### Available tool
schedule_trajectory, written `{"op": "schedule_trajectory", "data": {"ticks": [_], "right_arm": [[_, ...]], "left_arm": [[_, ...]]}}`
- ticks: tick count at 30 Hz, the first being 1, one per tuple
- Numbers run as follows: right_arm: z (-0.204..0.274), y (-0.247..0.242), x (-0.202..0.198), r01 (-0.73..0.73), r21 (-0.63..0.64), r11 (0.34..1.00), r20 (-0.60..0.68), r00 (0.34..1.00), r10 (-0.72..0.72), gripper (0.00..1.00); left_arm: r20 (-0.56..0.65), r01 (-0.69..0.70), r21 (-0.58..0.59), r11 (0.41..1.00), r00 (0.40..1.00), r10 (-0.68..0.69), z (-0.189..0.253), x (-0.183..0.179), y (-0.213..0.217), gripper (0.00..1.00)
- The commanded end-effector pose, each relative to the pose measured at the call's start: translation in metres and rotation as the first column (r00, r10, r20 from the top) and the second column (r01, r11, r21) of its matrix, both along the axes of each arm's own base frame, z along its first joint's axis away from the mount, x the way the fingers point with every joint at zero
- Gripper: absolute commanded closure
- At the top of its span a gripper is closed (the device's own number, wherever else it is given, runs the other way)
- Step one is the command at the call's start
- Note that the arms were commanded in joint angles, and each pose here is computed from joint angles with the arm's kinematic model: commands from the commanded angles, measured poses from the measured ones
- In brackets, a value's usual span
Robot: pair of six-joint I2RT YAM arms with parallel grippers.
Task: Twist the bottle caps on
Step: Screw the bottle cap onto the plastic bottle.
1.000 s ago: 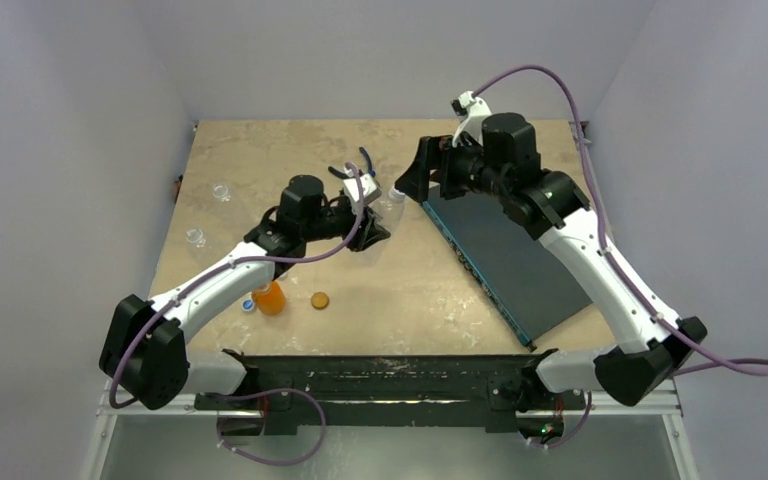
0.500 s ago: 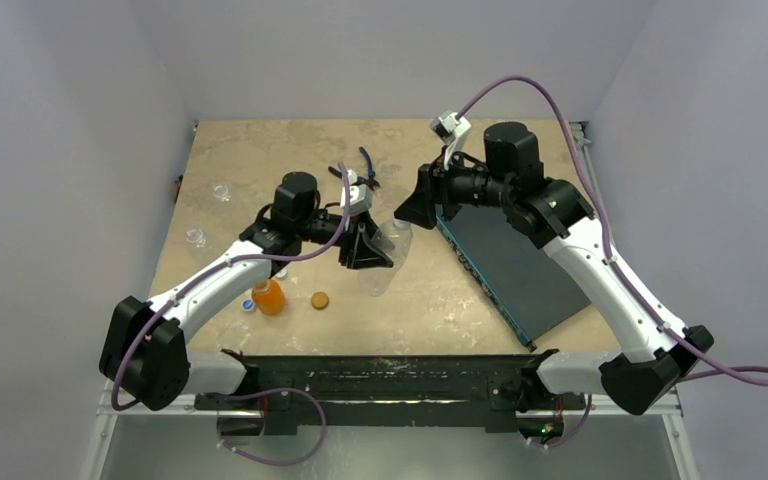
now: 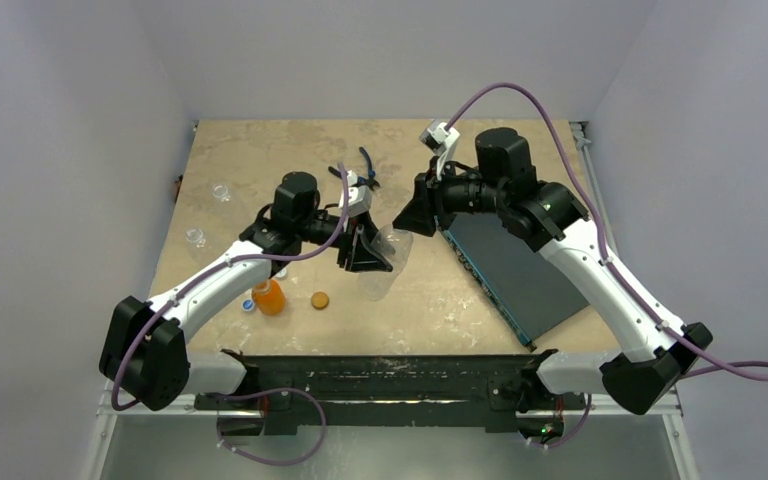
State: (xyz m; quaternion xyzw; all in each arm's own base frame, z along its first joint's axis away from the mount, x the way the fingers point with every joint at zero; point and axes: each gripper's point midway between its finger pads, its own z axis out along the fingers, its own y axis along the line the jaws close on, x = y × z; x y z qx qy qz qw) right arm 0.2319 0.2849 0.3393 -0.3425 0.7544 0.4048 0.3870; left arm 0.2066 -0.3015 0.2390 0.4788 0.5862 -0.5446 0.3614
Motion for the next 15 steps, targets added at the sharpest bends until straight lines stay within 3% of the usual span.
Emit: {"op": "schedule_trajectory", "data": {"ticks": [1,6,9,11,15], "right_arm": [[-0.002,0.001,0.001,-0.002,-0.009,1.0,0.013,1.0,0.002,0.6],[-0.009,0.002,0.002,0.001,-0.025,1.0,-0.011,1.0,-0.001,0.79],[-0.014,-0.001,0.008,0.042,-0.047,0.998,-0.035,0.998,-0.044,0.92],[-0.018,-0.001,0.013,0.082,-0.063,0.995,-0.073,0.994,-0.087,1.0],[-0.029,-0.001,0.028,0.184,-0.113,0.977,-0.152,0.968,-0.199,1.0]], "left_arm": [[0.064,0.023,-0.05,0.998,0.998,-0.02,0.023,0.002,-0.001,1.0],[0.058,0.002,-0.063,0.998,0.998,0.001,0.025,0.007,-0.003,1.0],[0.065,-0.138,-0.057,0.989,0.988,0.141,0.026,0.032,-0.004,1.0],[0.078,-0.285,-0.047,0.957,0.954,0.288,0.026,0.058,-0.002,1.0],[0.125,-0.546,-0.056,0.836,0.827,0.549,0.028,0.103,0.011,1.0]]}}
